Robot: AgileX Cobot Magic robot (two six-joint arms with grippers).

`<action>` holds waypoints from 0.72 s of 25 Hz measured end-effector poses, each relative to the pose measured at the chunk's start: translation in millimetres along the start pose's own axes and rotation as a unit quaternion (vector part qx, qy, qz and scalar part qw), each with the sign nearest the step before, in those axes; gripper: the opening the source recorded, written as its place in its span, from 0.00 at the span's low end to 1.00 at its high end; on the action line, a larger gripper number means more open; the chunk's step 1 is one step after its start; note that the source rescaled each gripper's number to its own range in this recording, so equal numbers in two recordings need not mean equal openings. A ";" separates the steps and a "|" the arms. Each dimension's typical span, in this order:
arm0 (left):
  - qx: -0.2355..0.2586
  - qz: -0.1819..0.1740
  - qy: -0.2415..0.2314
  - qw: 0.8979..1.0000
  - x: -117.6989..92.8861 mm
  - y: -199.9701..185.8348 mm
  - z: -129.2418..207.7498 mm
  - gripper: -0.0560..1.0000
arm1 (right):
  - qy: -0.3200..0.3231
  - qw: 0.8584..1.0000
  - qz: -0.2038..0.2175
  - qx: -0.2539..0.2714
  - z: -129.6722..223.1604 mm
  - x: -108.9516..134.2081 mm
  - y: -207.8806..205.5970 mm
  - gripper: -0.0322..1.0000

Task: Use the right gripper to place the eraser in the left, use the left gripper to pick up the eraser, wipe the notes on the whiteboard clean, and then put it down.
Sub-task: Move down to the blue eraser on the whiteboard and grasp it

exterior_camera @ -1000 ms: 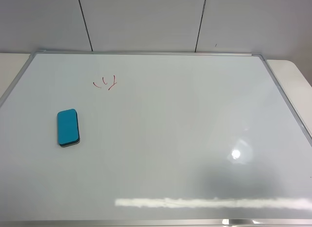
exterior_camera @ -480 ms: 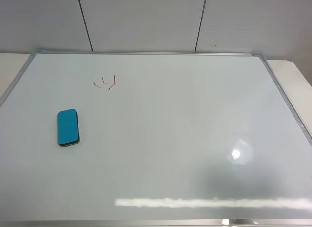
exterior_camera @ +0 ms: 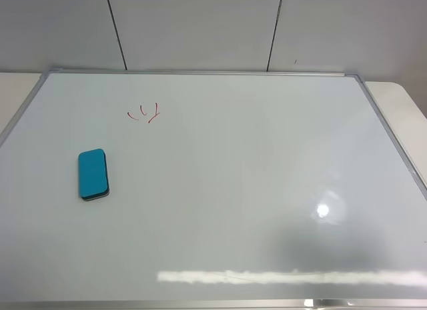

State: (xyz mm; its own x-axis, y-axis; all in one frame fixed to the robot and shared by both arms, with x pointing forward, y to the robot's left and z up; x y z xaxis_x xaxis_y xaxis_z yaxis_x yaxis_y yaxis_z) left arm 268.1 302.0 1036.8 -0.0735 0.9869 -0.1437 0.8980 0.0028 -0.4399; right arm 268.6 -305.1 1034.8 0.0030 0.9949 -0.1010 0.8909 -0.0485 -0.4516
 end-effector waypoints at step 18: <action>0.000 0.000 0.000 1.000 0.0 0.0 0.0 1.00 | 0.000 1.000 0.000 0.000 0.0 0.0 0.0 1.00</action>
State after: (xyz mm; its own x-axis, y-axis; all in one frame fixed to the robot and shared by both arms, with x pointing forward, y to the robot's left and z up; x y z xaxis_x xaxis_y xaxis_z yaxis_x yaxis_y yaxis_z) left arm 268.1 302.0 1036.8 -0.0735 0.9869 -0.1437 0.8980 0.0028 -0.4399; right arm 268.6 -305.1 1034.8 0.0030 0.9949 -0.1010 0.8909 -0.0485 -0.4516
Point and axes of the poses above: a point on each arm's last joint axis where the gripper is mounted, y pointing out along that axis toward the gripper, x along the wrist's bending axis when the last joint is at zero, z = x × y, the point moved 4 cm from there along y, pointing out along that axis toward the gripper, and after that the axes turned 5 degrees about -y, right-handed, at the moved point
